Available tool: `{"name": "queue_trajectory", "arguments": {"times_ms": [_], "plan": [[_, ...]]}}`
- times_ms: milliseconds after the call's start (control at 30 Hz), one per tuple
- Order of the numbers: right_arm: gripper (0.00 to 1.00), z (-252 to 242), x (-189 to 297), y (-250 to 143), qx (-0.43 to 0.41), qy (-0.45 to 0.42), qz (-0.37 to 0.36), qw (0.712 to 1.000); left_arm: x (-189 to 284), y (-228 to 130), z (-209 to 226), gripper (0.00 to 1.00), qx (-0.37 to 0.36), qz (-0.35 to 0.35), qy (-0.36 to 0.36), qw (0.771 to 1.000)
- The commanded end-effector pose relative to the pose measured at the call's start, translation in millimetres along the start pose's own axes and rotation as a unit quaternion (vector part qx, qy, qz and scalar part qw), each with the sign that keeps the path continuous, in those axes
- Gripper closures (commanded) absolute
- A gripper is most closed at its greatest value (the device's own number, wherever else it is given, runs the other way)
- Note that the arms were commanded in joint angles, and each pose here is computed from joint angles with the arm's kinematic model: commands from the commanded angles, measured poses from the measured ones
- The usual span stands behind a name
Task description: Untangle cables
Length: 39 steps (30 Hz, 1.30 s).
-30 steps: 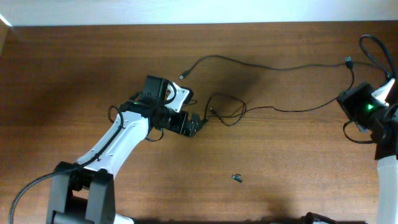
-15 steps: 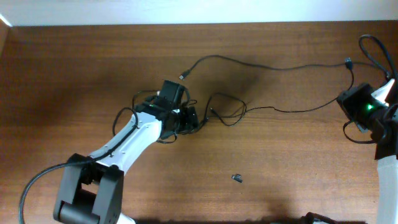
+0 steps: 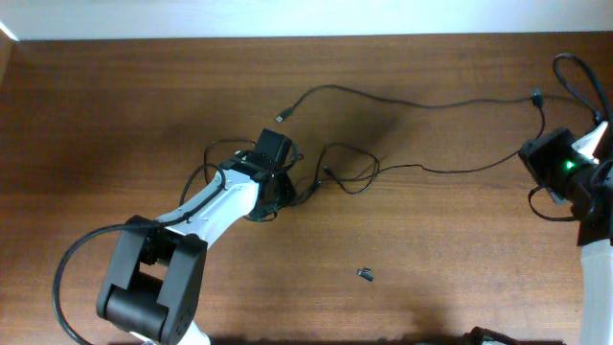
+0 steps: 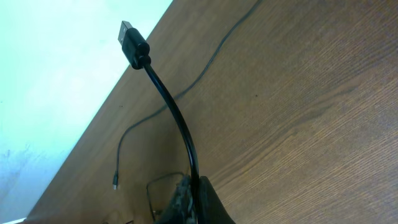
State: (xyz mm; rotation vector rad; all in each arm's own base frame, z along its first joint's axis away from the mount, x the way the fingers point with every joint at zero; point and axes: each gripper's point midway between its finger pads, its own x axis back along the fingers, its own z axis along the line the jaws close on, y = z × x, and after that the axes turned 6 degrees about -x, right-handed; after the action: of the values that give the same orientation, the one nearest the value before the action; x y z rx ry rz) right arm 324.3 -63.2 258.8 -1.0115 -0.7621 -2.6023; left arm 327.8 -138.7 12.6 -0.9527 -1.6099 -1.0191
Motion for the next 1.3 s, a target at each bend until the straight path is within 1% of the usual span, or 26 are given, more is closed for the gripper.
{"name": "queue_trajectory", "arguments": {"times_ms": [0,33,67,133,167,300,400,467,533,633,700,767,967,1033,1133,1167,1233,1267], "plan": [[0.96,4.2,4.6,5.4,0.007,0.004,-0.01,1.0,-4.2,-1.4,3.9,0.82,0.002,-0.002,0.01,1.0],[0.96,4.2,4.6,5.4,0.008,0.004,-0.01,1.0,-4.2,-1.3,3.8,0.88,0.002,-0.002,0.01,1.0],[0.96,4.2,4.6,5.4,0.008,0.004,-0.01,1.0,-4.2,-1.3,3.8,0.93,0.002,-0.002,0.01,1.0],[0.96,4.2,4.6,5.4,0.008,0.004,-0.01,1.0,-4.2,-1.3,3.9,0.98,0.002,-0.002,0.01,1.0],[0.96,4.1,4.6,5.3,0.008,0.004,-0.009,1.0,-4.2,-1.3,3.8,1.0,0.002,-0.002,0.01,1.0],[0.96,4.1,4.6,5.4,0.011,0.004,-0.01,1.0,0.0,2.2,0.5,1.0,0.002,-0.007,0.003,1.0],[0.96,3.8,4.6,4.9,0.011,0.003,-0.009,1.0,42.2,31.0,-4.6,1.0,0.021,-0.051,-0.025,0.998],[0.96,2.6,4.6,3.6,0.013,0.001,-0.006,1.0,85.5,59.4,-1.5,1.0,0.047,-0.105,-0.06,0.992],[0.96,1.6,4.6,2.6,0.015,-0.001,-0.004,1.0,130.2,79.6,14.2,1.0,0.078,-0.159,-0.087,0.98],[0.96,1.7,4.6,2.7,0.017,-0.001,-0.004,1.0,185.2,93.8,45.2,1.0,0.118,-0.227,-0.101,0.961],[0.96,1.7,4.6,2.7,0.017,-0.001,-0.004,1.0,211.4,97.2,74.1,1.0,0.149,-0.266,-0.083,0.949],[0.96,1.7,4.6,2.7,0.017,-0.001,-0.004,1.0,223.3,95.9,97.1,0.99,0.172,-0.285,-0.056,0.941],[0.96,1.7,4.6,2.8,0.017,-0.001,-0.004,1.0,225.7,87.4,153.7,0.94,0.217,-0.298,0.058,0.928],[0.96,1.6,4.6,2.9,0.018,-0.001,-0.005,1.0,228.2,83.0,176.6,0.92,0.236,-0.3,0.101,0.919],[0.96,-1.9,4.7,5.7,0.02,-0.012,-0.013,1.0,236.6,74.0,220.4,0.92,0.276,-0.303,0.175,0.895],[0.96,-1.9,4.7,5.6,0.022,-0.012,-0.013,1.0,242.6,69.0,242.7,0.92,0.299,-0.305,0.208,0.88],[0.96,-1.8,4.7,5.7,0.022,-0.012,-0.013,1.0,248.6,61.1,268.3,0.92,0.33,-0.303,0.239,0.862],[0.96,-1.6,4.7,6.0,0.022,-0.011,-0.013,1.0,252.7,53.8,288.2,0.92,0.359,-0.298,0.255,0.847]]}}
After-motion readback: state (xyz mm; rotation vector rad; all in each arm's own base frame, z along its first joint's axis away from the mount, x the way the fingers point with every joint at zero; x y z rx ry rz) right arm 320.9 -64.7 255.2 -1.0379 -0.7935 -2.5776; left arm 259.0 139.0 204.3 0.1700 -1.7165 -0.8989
